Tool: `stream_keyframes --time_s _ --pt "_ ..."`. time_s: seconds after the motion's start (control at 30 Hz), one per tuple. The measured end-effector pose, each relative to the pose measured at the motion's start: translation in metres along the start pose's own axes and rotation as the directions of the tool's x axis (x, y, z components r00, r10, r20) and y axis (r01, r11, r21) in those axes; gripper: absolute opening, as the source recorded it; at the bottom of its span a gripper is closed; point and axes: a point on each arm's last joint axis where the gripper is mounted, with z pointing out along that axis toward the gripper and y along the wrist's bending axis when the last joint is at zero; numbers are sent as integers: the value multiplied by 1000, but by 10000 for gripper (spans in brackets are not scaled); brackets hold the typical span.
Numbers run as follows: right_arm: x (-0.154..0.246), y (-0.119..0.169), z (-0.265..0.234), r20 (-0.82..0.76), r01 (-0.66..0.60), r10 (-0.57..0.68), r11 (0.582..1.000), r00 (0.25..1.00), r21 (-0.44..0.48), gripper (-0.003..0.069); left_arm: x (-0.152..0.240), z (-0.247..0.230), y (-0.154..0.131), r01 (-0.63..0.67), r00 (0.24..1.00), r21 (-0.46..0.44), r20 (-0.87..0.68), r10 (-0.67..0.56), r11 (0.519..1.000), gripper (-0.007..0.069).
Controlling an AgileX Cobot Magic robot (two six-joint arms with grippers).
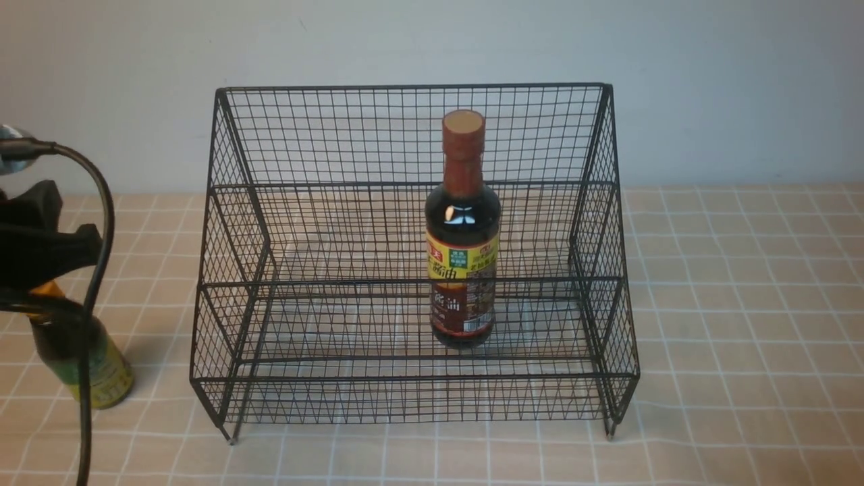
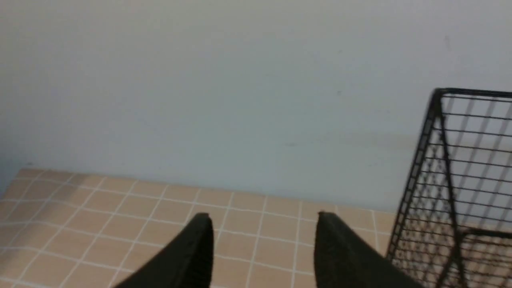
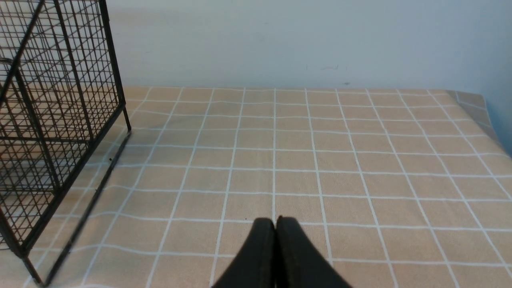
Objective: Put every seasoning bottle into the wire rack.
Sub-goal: Use the left arm to grab the condiment bottle closest to it
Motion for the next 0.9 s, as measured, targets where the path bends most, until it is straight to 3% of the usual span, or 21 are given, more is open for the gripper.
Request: stream_keyframes --time_s 0.07,0.1,0.2,0.6,0.7,0.83,0.9 --pt "0 0 0 0 0 0 1000 1000 0 -15 3 4 2 24 1000 -35 -6 -24 999 413" --pt "0 0 0 0 0 0 1000 1000 0 -15 8 9 6 46 999 -84 -14 -47 995 471" --pt "0 0 0 0 0 0 1000 1000 0 -15 19 19 7 49 996 -123 -66 -58 991 519" --pt "0 0 0 0 0 0 1000 1000 0 -15 69 49 6 -45 961 -155 -275 0 987 528" --pt "0 0 0 0 0 0 1000 1000 0 -15 72 51 6 -52 957 -156 -290 4 986 494" --pt "0 0 0 0 0 0 1000 1000 0 -15 72 52 6 -62 958 -159 -286 14 985 277" --pt "0 0 0 0 0 0 1000 1000 0 -15 72 53 6 -70 958 -155 -285 23 986 281"
